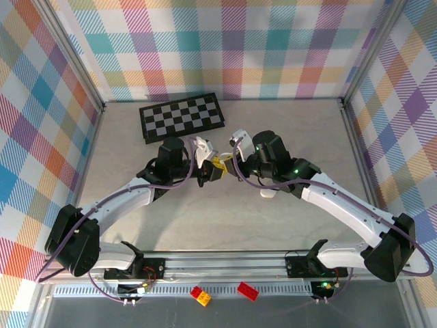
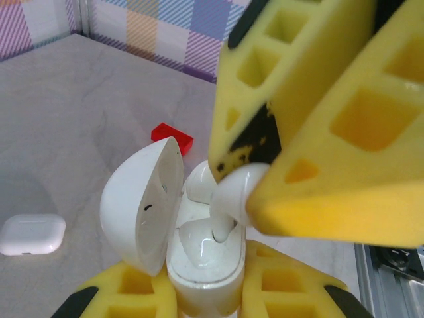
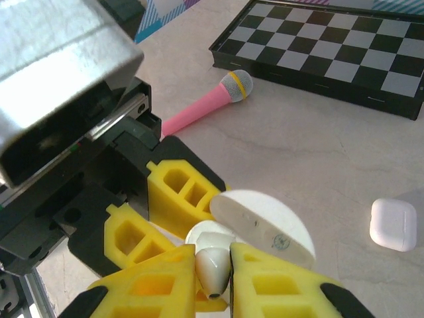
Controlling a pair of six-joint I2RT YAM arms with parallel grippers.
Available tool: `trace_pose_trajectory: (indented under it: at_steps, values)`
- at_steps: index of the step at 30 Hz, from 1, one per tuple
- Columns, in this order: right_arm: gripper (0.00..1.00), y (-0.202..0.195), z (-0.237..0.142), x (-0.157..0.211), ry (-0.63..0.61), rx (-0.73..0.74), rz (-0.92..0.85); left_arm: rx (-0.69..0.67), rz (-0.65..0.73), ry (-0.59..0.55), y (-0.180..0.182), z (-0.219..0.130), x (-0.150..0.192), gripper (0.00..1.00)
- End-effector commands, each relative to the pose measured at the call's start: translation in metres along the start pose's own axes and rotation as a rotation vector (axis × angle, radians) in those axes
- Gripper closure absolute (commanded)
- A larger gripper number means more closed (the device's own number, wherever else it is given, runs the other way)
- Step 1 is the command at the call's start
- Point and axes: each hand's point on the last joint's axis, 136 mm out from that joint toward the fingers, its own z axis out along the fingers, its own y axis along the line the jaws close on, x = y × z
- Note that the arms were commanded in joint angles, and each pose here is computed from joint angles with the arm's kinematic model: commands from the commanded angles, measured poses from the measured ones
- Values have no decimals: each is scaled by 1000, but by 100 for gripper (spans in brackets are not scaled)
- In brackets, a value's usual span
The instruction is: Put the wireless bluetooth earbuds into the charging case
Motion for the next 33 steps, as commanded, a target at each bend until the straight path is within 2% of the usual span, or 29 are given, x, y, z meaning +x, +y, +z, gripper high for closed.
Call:
trace_pose_trajectory:
  at_steps: [1,5,9,14,20,33]
  values:
    - [82,3,2,7,27,-26,19,2,55,-94,-5,-5,-29,100]
    - [77,4,0,0,10,-28,33,14,50,-95,-5,-3,-29,100]
    - [61,5,-13,-14,-47,-23,52,17,47,-88,-5,-3,-26,100]
    - [51,-4,-33,-26,-134,4,99,33,67,-84,-9,-4,-23,100]
    - [49,-36,-37,-17,-132,96,208,57,84,-85,-15,-6,-24,100]
    - [49,-21,-16,-6,-45,-16,189,86,89,-102,-23,-10,-31,100]
